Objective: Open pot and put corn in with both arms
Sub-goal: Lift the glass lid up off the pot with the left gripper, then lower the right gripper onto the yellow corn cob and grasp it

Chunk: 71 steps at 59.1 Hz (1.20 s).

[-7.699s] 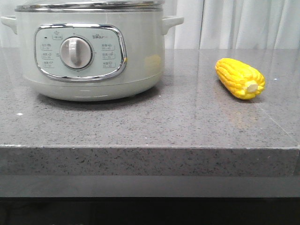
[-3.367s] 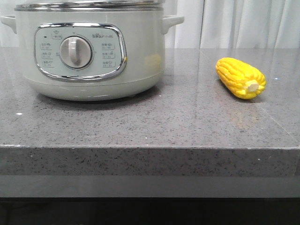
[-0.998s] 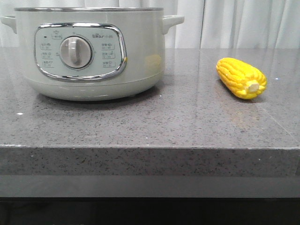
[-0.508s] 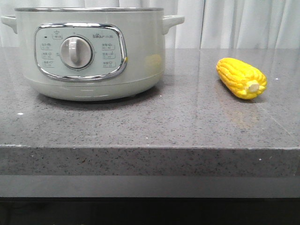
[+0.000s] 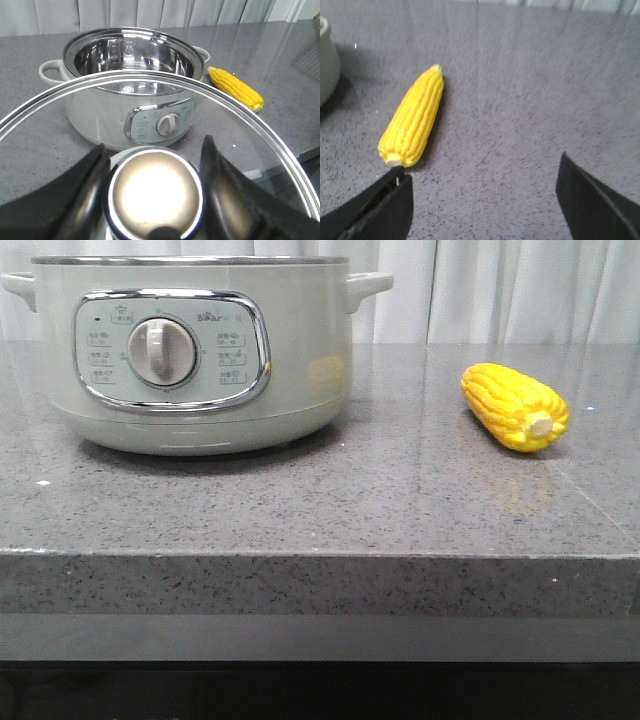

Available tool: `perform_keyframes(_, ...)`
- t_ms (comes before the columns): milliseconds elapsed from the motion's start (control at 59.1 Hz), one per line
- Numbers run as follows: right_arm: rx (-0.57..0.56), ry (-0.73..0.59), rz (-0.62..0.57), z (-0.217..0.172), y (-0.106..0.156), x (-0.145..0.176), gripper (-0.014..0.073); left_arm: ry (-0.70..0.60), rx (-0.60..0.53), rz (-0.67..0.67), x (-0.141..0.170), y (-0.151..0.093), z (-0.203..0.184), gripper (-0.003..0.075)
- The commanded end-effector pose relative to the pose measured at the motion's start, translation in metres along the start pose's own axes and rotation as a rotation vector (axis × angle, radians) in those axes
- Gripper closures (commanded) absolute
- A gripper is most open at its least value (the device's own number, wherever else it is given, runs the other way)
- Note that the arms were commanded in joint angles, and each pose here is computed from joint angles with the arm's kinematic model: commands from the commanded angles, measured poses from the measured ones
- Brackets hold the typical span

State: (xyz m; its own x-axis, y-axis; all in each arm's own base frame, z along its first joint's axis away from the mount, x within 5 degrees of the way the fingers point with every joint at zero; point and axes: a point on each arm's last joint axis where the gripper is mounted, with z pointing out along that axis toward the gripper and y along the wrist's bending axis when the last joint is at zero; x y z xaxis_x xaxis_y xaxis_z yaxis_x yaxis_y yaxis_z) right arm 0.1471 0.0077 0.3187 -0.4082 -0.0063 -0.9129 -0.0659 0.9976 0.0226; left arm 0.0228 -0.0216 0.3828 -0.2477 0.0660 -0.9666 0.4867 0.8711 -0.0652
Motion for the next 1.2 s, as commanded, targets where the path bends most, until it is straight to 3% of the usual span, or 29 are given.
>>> perform_keyframes(0,-0.014,-0.062,0.014,0.015,0.002,-0.024,-0.0007,-0.197,0.012,-0.01,-0.021,-0.002,-0.011,0.044)
perform_keyframes(372,-0.142,0.125,0.136,0.11,0.029,-0.065,-0.001,-0.199,0.012,-0.01,-0.021,-0.002,-0.012,0.044)
perform_keyframes(660,-0.183,0.242,0.2,0.174,0.043,-0.071,-0.001,-0.199,0.012,-0.01,-0.021,-0.002,-0.012,0.0452)
perform_keyframes(1066,-0.18,0.38,0.197,0.206,0.045,-0.044,-0.0001,-0.199,0.012,-0.01,-0.021,-0.002,-0.012,0.0517)
perform_keyframes(1185,-0.18,0.381,0.195,0.205,0.045,-0.044,0.0094,-0.199,0.012,-0.01,-0.021,-0.002,-0.012,0.0535)
